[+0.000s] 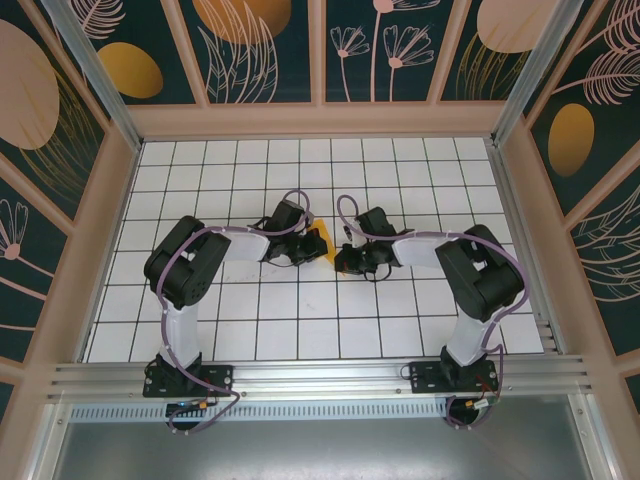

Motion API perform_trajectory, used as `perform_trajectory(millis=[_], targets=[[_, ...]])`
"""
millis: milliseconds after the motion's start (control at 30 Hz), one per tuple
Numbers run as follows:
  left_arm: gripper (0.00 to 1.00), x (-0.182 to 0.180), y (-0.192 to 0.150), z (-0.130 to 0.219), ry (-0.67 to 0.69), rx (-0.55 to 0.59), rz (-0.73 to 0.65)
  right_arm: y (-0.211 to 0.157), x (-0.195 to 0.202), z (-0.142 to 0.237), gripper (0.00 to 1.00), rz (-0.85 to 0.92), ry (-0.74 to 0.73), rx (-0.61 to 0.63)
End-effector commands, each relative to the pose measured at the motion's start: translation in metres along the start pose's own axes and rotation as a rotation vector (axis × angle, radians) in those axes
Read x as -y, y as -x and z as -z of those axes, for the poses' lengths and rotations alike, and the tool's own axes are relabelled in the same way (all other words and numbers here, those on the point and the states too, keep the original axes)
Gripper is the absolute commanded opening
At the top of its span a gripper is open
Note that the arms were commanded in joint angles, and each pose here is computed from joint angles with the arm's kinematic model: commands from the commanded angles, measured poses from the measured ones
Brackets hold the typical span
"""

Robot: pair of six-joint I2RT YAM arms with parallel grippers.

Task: Fold a paper plane with a square sheet of paper (pick it up from the middle)
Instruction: Fold the wing for the fifth time at the center of the table.

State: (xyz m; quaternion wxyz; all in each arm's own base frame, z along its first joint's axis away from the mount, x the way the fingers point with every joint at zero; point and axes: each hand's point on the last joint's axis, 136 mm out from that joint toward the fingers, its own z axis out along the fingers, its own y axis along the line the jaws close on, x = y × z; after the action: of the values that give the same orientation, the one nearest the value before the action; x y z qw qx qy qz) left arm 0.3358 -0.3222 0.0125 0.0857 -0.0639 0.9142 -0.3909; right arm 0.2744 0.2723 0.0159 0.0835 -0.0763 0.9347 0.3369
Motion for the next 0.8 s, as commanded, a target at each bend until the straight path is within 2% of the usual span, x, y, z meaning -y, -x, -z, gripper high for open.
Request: perform_trajectory(millis=[0,233,333,500,767], targets=[[0.04,-0.076,-0.004,-0.009,0.261,0.031,0.061,-0.060,0.042,0.006,0.06,-0.095,-0.140,-0.178],[0.04,-0.076,-0.004,-0.009,0.261,0.032,0.061,-0.075,0.046,0.012,0.05,-0.102,-0.148,-0.201],[0.04,-0.073,-0.003,-0.008,0.253,0.032,0.057,-0.059,0.030,0.018,0.05,-0.065,-0.101,-0.147],[0.05,-0.066,-0.001,-0.007,0.230,0.034,0.048,-0.014,-0.019,0.036,0.06,0.019,0.048,0.001],[0.05,-0.061,-0.001,-0.008,0.209,0.027,0.042,0.018,-0.022,0.014,0.04,0.006,0.067,0.042]])
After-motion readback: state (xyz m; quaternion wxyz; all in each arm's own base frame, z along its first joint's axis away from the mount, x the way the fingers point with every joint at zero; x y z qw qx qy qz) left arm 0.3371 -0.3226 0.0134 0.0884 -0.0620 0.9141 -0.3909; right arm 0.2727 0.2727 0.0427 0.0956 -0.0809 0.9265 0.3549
